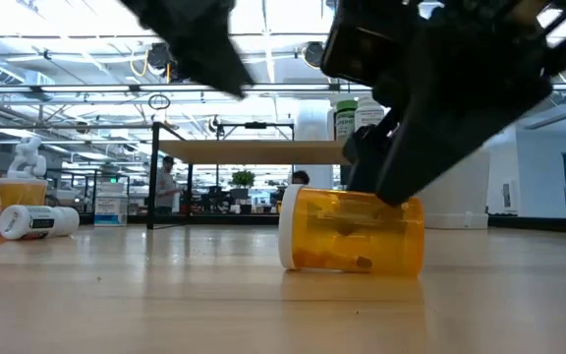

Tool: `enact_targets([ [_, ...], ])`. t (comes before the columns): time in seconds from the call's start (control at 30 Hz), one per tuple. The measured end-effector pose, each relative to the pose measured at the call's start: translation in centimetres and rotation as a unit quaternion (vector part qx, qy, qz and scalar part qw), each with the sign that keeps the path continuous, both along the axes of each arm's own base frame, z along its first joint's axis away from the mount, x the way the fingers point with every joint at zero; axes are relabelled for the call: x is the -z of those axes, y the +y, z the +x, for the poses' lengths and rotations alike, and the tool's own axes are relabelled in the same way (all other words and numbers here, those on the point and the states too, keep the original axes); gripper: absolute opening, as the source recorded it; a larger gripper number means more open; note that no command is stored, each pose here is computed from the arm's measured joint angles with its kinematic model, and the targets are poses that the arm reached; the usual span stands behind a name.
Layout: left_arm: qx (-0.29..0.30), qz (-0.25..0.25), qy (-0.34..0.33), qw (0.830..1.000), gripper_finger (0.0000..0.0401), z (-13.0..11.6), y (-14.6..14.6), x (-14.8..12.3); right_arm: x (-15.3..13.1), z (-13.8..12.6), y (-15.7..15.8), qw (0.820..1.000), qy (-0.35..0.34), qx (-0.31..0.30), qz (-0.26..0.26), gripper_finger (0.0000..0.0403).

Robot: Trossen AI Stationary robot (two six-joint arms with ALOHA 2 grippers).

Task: Pick and place medicine bottles onto shelf by color
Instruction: Put the top right orange pill bottle on the shelf

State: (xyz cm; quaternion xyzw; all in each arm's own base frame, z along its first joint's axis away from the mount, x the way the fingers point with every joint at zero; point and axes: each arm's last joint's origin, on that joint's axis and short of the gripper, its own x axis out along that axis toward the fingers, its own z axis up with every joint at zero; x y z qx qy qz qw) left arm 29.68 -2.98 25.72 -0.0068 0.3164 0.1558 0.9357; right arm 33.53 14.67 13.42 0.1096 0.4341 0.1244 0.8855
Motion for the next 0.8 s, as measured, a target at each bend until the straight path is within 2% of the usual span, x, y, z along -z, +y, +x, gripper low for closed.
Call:
enact_targets([
  [0.13, -0.013, -0.009, -0.001, 1.0, 0.0273, -0.7, 0.0, 1.5, 0.4, -0.2, -0.4, 1.0, 0.02, 0.012, -0.005, 0.0309],
  [0.33, -0.026, -0.011, -0.012, 1.0, 0.0273, -1.0, 0.4, 2.9, 0.8, -0.8, -1.7, 0.995, 0.062, 0.036, -0.064, 0.0274],
  [0.53, -0.019, -0.005, -0.026, 0.999, 0.0273, -0.8, 0.4, 2.7, 1.4, -1.1, -2.7, 0.991, 0.059, 0.035, -0.114, 0.0247],
  [0.67, -0.008, 0.004, -0.021, 1.0, 0.0273, -0.9, 0.1, 2.7, 1.5, -1.4, -2.8, 0.985, 0.055, -0.016, -0.163, 0.0243],
  [0.8, 0.005, 0.016, -0.016, 1.0, 0.0273, -0.9, -0.1, 2.7, 0.7, -2.0, -2.9, 0.964, 0.035, -0.075, -0.254, 0.0259],
])
